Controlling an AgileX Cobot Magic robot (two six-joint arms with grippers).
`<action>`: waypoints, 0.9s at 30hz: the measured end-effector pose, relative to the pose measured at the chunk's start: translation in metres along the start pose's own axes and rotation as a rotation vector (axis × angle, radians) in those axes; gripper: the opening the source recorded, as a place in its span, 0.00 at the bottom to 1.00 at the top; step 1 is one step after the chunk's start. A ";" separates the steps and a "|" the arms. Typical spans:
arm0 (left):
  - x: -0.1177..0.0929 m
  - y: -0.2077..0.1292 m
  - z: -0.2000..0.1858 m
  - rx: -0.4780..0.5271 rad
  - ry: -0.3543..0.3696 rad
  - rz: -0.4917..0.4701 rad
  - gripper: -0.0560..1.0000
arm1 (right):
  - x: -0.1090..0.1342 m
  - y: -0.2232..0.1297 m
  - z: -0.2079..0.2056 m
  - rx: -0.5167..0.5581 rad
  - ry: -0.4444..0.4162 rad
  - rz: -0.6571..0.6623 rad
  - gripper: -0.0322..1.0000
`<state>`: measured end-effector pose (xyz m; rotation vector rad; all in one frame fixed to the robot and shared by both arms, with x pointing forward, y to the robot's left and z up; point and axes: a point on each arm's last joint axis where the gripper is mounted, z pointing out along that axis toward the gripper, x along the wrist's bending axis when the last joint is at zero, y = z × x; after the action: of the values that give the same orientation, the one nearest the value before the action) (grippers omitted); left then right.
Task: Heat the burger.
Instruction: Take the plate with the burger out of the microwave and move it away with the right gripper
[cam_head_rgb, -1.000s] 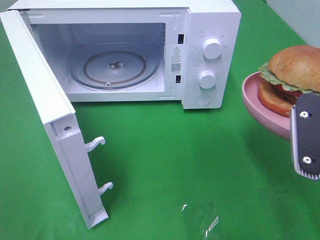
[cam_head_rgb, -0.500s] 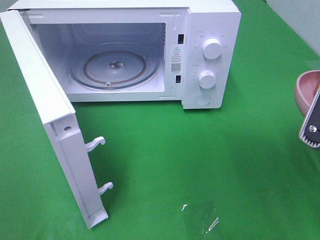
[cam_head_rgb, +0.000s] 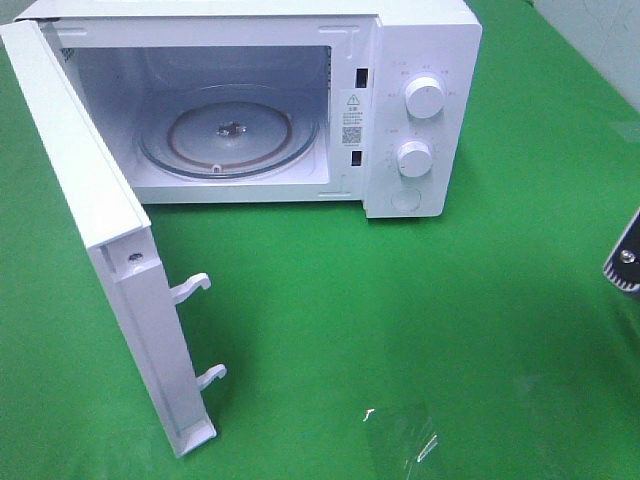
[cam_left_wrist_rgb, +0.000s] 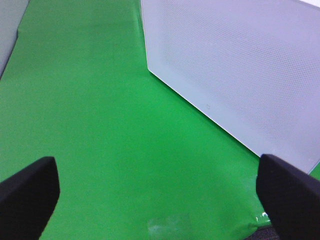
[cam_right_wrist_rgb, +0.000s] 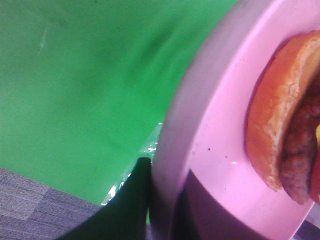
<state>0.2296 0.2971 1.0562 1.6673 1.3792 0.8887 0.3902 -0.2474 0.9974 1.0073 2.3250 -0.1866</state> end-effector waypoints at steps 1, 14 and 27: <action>0.000 0.000 0.000 0.000 0.000 0.000 0.99 | 0.001 0.001 0.001 0.007 -0.001 0.012 0.12; 0.000 0.000 0.000 0.000 0.000 0.000 0.99 | 0.006 0.005 0.016 0.128 -0.045 0.199 0.12; 0.000 0.000 0.000 0.000 0.000 0.000 0.99 | 0.013 0.028 0.035 0.235 -0.060 0.190 0.12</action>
<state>0.2296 0.2971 1.0562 1.6673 1.3792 0.8887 0.4193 -0.2318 0.9643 1.3121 2.1729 -0.4155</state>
